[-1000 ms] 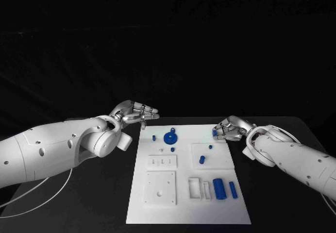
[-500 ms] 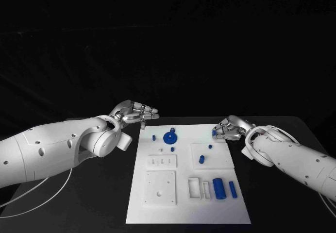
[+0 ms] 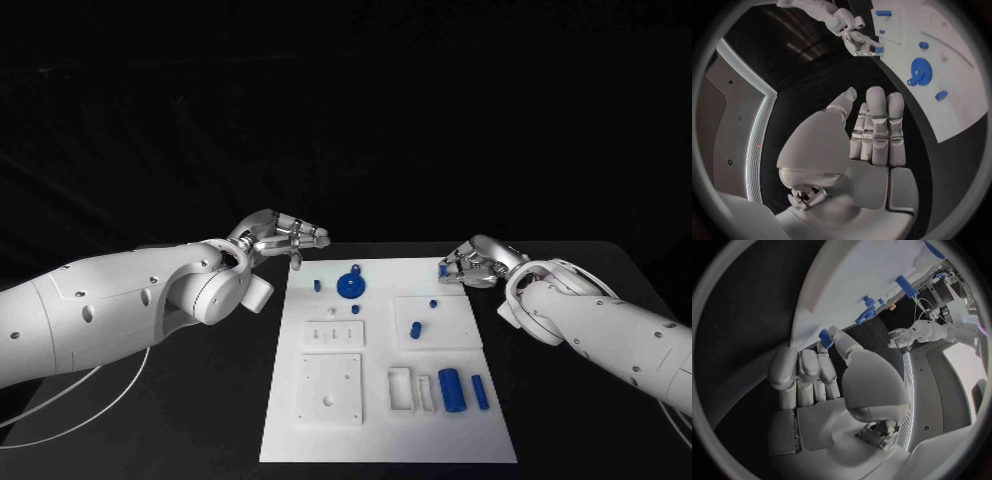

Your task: Assemble the parts on the task board

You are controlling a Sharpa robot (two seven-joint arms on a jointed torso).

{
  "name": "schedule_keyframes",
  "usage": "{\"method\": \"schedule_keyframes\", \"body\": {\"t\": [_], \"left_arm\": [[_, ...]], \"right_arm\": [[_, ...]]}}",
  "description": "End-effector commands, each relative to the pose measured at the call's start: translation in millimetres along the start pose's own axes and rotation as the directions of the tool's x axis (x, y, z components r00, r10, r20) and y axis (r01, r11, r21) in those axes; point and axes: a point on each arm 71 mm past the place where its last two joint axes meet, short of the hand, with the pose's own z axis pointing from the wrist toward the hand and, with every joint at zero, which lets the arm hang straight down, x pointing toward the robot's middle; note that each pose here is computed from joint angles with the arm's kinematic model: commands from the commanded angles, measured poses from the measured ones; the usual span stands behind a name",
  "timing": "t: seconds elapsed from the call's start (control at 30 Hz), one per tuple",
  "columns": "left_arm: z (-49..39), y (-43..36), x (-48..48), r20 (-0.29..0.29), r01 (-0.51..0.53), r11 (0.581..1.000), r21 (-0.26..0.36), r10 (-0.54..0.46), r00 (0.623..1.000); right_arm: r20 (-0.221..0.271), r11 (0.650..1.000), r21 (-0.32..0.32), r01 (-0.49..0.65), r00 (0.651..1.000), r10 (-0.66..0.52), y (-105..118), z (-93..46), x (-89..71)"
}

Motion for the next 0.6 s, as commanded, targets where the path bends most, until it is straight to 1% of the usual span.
{"method": "schedule_keyframes", "body": {"t": [0.03,0.1,0.17,0.27,0.4,0.6], "left_arm": [[0.8,3.1,5.5,-0.077,-0.025,0.997,-0.069,0.019,0.997],[2.1,3.8,6.2,-0.101,-0.045,0.994,-0.100,0.035,0.994],[4.5,4.1,7.4,-0.133,-0.072,0.987,-0.142,0.053,0.990],[9.1,3.4,9.3,-0.165,-0.108,0.977,-0.185,0.077,0.983],[16.5,0.4,10.7,-0.178,-0.145,0.964,-0.223,0.105,0.978],[26.5,-3.7,15.6,-0.197,-0.194,0.942,-0.273,0.143,0.970]], "right_arm": [[0.021,1.000,-0.011,0.027,0.999,-0.026,8,-0.3,-3.5],[0.021,0.999,-0.025,0.030,0.999,-0.030,15,-0.4,-5.7],[0.017,0.998,-0.046,0.036,0.999,-0.035,26,-0.3,-8.4],[0.007,0.996,-0.073,0.044,0.999,-0.043,42,0.2,-10.0],[-0.005,0.993,-0.104,0.053,0.999,-0.054,63,1.7,-8.8],[-0.028,0.989,-0.137,0.057,0.998,-0.061,90,3.9,-0.6]]}}
